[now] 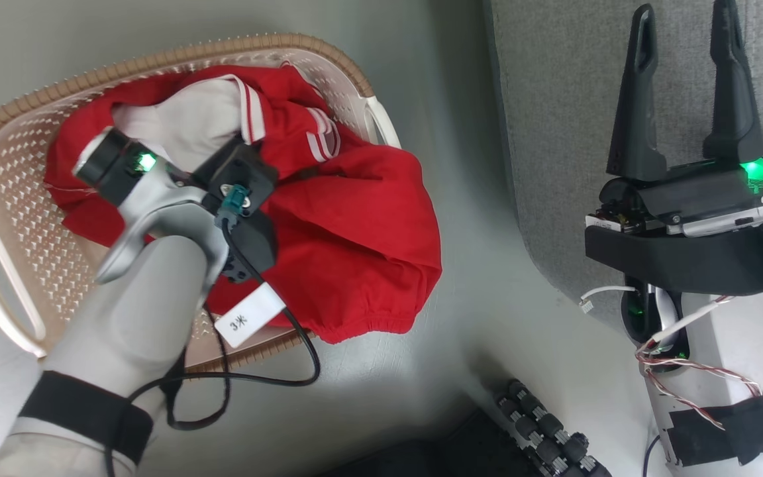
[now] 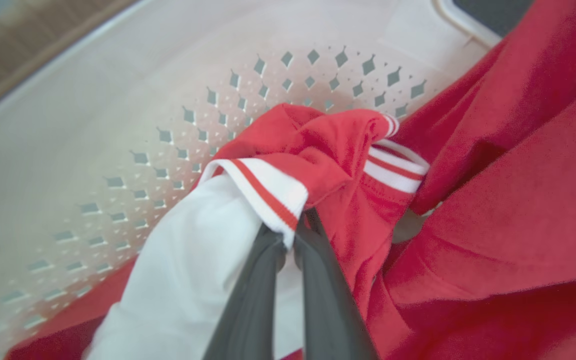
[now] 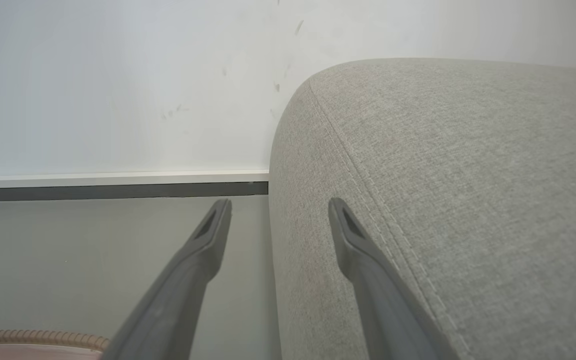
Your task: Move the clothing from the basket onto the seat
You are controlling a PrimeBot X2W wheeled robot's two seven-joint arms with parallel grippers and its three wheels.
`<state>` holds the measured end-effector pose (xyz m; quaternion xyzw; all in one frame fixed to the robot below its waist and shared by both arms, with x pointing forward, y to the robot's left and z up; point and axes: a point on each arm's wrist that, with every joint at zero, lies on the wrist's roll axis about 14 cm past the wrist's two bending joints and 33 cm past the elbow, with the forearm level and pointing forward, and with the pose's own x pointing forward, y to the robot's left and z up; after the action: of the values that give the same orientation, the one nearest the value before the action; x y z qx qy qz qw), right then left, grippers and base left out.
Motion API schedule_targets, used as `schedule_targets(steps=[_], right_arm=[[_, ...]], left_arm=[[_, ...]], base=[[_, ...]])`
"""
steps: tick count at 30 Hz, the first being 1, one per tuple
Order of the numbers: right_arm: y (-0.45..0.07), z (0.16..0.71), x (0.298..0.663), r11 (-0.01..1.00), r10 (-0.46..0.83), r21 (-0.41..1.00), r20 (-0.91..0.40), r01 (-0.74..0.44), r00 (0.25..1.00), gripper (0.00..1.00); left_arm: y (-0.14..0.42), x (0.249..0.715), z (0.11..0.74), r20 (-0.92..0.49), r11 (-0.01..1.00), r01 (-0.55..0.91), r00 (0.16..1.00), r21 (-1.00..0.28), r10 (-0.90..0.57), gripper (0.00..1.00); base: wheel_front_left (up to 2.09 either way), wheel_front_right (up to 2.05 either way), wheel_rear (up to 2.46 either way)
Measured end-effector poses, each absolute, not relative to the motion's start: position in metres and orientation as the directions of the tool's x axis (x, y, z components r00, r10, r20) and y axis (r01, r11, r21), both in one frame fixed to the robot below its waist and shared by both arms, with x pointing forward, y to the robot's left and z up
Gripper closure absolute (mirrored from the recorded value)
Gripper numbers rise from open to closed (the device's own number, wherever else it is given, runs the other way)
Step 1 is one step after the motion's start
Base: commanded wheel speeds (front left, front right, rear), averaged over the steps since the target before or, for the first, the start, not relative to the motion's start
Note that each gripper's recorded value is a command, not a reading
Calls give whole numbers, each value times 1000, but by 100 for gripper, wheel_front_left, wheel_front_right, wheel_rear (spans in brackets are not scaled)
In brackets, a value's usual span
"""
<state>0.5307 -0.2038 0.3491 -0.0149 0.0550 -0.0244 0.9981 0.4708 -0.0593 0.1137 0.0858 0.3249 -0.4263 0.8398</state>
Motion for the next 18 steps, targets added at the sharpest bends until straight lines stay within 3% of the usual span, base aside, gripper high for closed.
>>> schedule_targets(steps=[18], right_arm=[[-197, 374, 528, 999, -41, -4, -102, 40, 994, 0]], left_arm=[[-45, 490, 193, -510, 751, 633, 591, -187, -625, 100]], base=[[0, 0, 0]])
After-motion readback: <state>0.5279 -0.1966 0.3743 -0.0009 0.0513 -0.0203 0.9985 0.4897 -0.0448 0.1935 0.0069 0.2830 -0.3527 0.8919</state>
